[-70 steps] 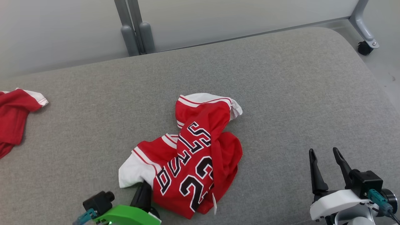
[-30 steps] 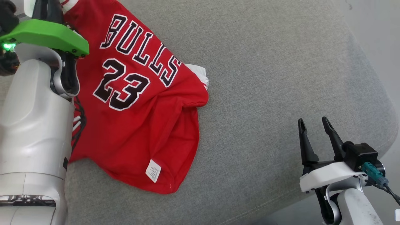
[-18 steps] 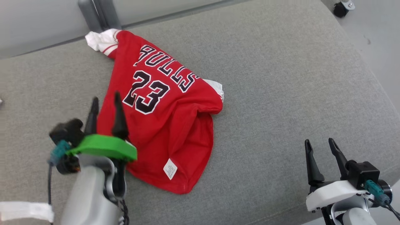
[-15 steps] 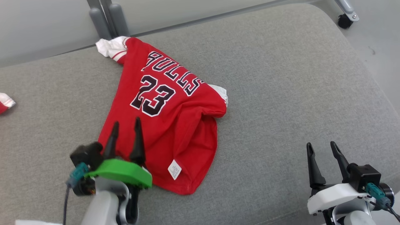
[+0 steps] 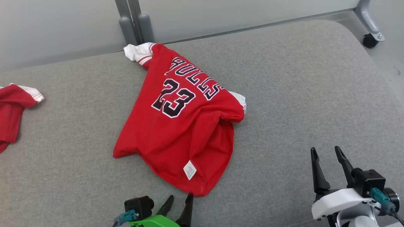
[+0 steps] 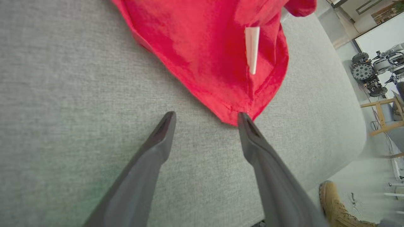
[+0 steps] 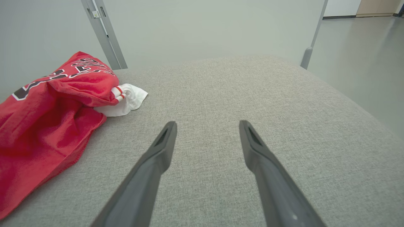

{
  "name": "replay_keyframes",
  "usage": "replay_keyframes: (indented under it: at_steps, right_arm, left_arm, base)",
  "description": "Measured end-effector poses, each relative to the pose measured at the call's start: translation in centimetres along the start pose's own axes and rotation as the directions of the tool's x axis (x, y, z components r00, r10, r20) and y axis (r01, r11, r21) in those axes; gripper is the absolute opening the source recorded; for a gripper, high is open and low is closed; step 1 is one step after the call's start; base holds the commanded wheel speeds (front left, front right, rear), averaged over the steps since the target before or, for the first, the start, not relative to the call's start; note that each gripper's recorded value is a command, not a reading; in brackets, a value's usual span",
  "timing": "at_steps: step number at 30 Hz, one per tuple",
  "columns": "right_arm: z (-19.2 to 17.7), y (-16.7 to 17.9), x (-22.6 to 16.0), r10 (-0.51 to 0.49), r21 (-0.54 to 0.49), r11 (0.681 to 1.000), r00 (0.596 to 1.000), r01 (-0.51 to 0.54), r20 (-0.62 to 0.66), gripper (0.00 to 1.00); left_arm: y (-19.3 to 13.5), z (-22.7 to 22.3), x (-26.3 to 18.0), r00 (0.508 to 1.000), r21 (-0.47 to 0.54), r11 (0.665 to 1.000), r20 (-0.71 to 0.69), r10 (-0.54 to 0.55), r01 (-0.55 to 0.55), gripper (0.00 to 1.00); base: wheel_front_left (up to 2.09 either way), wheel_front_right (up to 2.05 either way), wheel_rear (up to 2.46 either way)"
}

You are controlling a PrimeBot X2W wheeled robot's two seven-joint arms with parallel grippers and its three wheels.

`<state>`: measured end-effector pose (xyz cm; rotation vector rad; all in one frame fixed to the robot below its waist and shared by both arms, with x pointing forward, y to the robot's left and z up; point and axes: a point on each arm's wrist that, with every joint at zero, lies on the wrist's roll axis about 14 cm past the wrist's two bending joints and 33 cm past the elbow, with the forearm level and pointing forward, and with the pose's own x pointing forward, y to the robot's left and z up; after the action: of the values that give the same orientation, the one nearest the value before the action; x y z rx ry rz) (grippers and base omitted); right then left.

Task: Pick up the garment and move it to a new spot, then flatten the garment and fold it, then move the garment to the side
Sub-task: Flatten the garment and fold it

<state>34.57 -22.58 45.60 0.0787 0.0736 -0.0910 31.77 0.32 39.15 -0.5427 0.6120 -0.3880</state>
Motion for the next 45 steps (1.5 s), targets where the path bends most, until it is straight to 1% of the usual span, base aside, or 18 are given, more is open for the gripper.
replay_keyframes:
  at_steps: [3, 4, 5, 8, 9, 11, 13, 14, 15, 20, 23, 27, 33, 35, 38, 40, 43, 45]
  right_arm:
    - [-0.2, 0.1, 0.1, 0.003, -0.002, 1.000, 1.000, -0.003, -0.008, 1.00]
    - [-0.3, 0.2, 0.2, 0.005, -0.001, 1.000, 1.000, -0.005, -0.010, 1.00]
    - [-0.3, 0.1, 0.2, 0.002, -0.002, 1.000, 1.000, -0.002, -0.011, 1.00]
    - [-0.5, -0.2, 0.3, -0.006, -0.004, 1.000, 1.000, 0.006, -0.017, 1.00]
    - [-0.6, -0.2, 0.3, -0.008, -0.004, 1.000, 1.000, 0.007, -0.020, 1.00]
    - [-0.8, -0.3, 0.3, -0.011, -0.002, 1.000, 1.000, 0.011, -0.025, 1.00]
    - [-0.8, -0.4, 0.4, -0.013, -0.002, 1.000, 0.999, 0.013, -0.029, 1.00]
    - [-0.8, -0.4, 0.4, -0.015, -0.002, 1.000, 0.999, 0.015, -0.028, 1.00]
    - [-0.8, -0.4, 0.5, -0.015, -0.001, 1.000, 1.000, 0.015, -0.027, 1.00]
    - [-0.7, -0.5, 0.6, -0.018, 0.001, 1.000, 1.000, 0.018, -0.025, 1.00]
    - [-0.8, -0.5, 0.4, -0.018, 0.003, 1.000, 0.999, 0.018, -0.026, 1.00]
    - [-1.1, -0.2, 0.2, -0.007, 0.001, 1.000, 0.999, 0.007, -0.036, 1.00]
    - [-1.1, 1.6, 0.7, 0.052, 0.003, 0.999, 0.998, -0.052, -0.032, 1.00]
    - [-0.9, 2.5, 0.9, 0.079, 0.001, 0.997, 0.996, -0.079, -0.027, 1.00]
    - [-0.8, 3.7, 1.2, 0.115, 0.000, 0.993, 0.993, -0.115, -0.023, 1.00]
    - [-0.7, 4.4, 1.4, 0.137, -0.002, 0.991, 0.990, -0.137, -0.019, 1.00]
    - [-0.4, 5.1, 1.6, 0.164, -0.011, 0.986, 0.986, -0.164, -0.013, 1.00]
    - [-0.3, 5.7, 1.6, 0.182, -0.014, 0.983, 0.983, -0.183, -0.008, 1.00]
  left_arm:
    - [0.0, -0.8, 0.5, 0.999, -0.008, 1.000, -0.046, 0.001, -0.001, 0.99]
    - [0.0, -0.8, 0.8, 0.999, -0.009, 1.000, -0.052, 0.000, 0.000, 0.92]
    - [-0.1, -0.7, 1.1, 0.999, -0.015, 1.000, -0.052, -0.005, 0.005, 0.82]
    - [-0.1, -1.1, 1.7, 0.997, -0.035, 0.999, -0.073, -0.012, 0.010, 0.69]
    - [-0.1, -1.1, 1.9, 0.997, -0.034, 0.999, -0.073, -0.014, 0.012, 0.68]
    - [-0.2, -1.3, 2.2, 0.996, -0.048, 0.999, -0.083, -0.023, 0.019, 0.52]
    - [-0.3, -1.3, 2.4, 0.996, -0.062, 0.998, -0.083, -0.027, 0.022, 0.42]
    - [-0.3, -1.4, 2.5, 0.996, -0.068, 0.997, -0.084, -0.028, 0.022, 0.33]
    - [-0.3, -1.3, 2.7, 0.997, -0.073, 0.997, -0.078, -0.028, 0.022, 0.00]
    - [-0.2, -0.3, 2.8, 0.999, -0.091, 0.996, -0.027, -0.027, 0.025, 0.00]
    - [-0.2, 1.4, 2.5, 0.999, -0.113, 0.993, 0.045, -0.031, 0.036, 0.00]
    - [0.7, 3.7, 0.4, 0.991, -0.119, 0.992, 0.134, -0.017, 0.033, 0.00]
    - [2.0, 9.1, -3.7, 0.958, -0.099, 0.994, 0.288, -0.005, 0.036, 0.00]
    - [2.2, 11.4, -5.1, 0.935, -0.128, 0.990, 0.354, -0.001, 0.050, 0.00]
    - [2.9, 13.5, -6.8, 0.915, -0.106, 0.994, 0.404, 0.011, 0.034, 0.00]
    - [3.6, 14.6, -7.5, 0.908, -0.092, 0.996, 0.419, 0.024, 0.017, 0.00]
    - [3.3, 16.2, -8.1, 0.903, -0.093, 0.995, 0.429, -0.002, 0.046, 0.00]
    - [3.5, 16.6, -8.3, 0.919, -0.079, 0.995, 0.393, -0.021, 0.057, 0.00]
  base:
    - [0.00, 0.00, 0.00]
    - [0.00, 0.00, 0.00]
    - [0.00, 0.00, 0.00]
    - [0.00, 0.00, 0.00]
    - [0.00, 0.00, 0.00]
    - [0.00, 0.00, 0.00]
    - [0.00, 0.00, 0.00]
    - [0.00, 0.00, 0.00]
    - [0.00, 0.00, 0.00]
    - [0.00, 0.00, 0.00]
    - [0.00, 0.00, 0.00]
    - [0.00, 0.00, 0.00]
    - [0.00, 0.00, 0.00]
    - [0.00, 0.00, 0.00]
    - [0.00, 0.00, 0.00]
    - [0.00, 0.00, 0.00]
    - [0.00, 0.00, 0.00]
    - [0.00, 0.00, 0.00]
